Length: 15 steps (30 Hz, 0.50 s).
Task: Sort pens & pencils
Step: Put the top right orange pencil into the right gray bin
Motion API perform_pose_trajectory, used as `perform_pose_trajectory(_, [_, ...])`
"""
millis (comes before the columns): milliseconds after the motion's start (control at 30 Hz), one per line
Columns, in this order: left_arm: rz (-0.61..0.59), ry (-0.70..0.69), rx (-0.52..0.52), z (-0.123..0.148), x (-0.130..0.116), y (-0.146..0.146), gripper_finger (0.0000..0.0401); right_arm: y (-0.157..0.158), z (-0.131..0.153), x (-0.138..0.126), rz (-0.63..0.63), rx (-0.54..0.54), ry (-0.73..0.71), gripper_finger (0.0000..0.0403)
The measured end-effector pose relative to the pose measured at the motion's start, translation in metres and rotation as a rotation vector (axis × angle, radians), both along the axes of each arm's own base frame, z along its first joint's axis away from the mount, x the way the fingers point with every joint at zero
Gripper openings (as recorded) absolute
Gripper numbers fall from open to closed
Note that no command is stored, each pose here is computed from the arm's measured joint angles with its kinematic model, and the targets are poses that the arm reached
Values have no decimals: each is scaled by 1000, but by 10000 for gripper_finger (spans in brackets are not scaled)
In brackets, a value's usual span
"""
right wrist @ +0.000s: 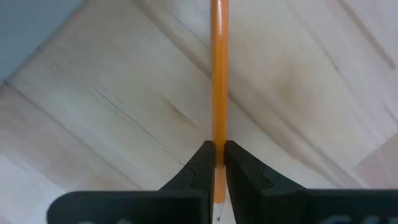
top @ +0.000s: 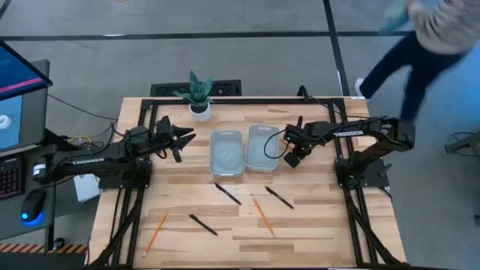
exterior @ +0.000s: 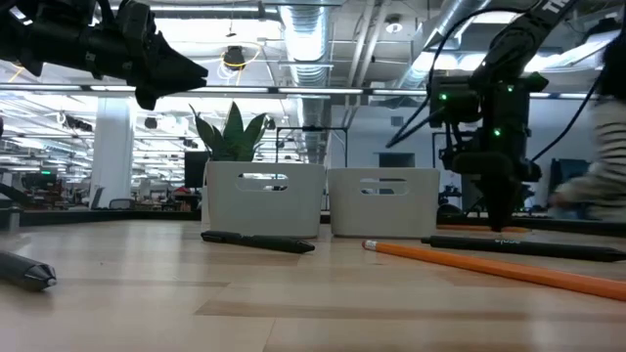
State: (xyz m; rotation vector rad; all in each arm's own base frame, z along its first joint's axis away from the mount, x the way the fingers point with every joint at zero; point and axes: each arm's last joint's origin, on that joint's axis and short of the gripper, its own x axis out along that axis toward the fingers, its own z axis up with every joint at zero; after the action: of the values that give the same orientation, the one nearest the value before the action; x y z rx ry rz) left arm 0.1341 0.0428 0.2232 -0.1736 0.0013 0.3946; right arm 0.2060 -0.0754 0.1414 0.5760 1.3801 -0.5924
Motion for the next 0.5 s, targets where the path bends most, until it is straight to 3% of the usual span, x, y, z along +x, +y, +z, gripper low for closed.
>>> perform_pose_trajectory(500, [9, 27, -8, -4, 0, 0, 115, 0, 1, -12, -26, 28, 109, 51])
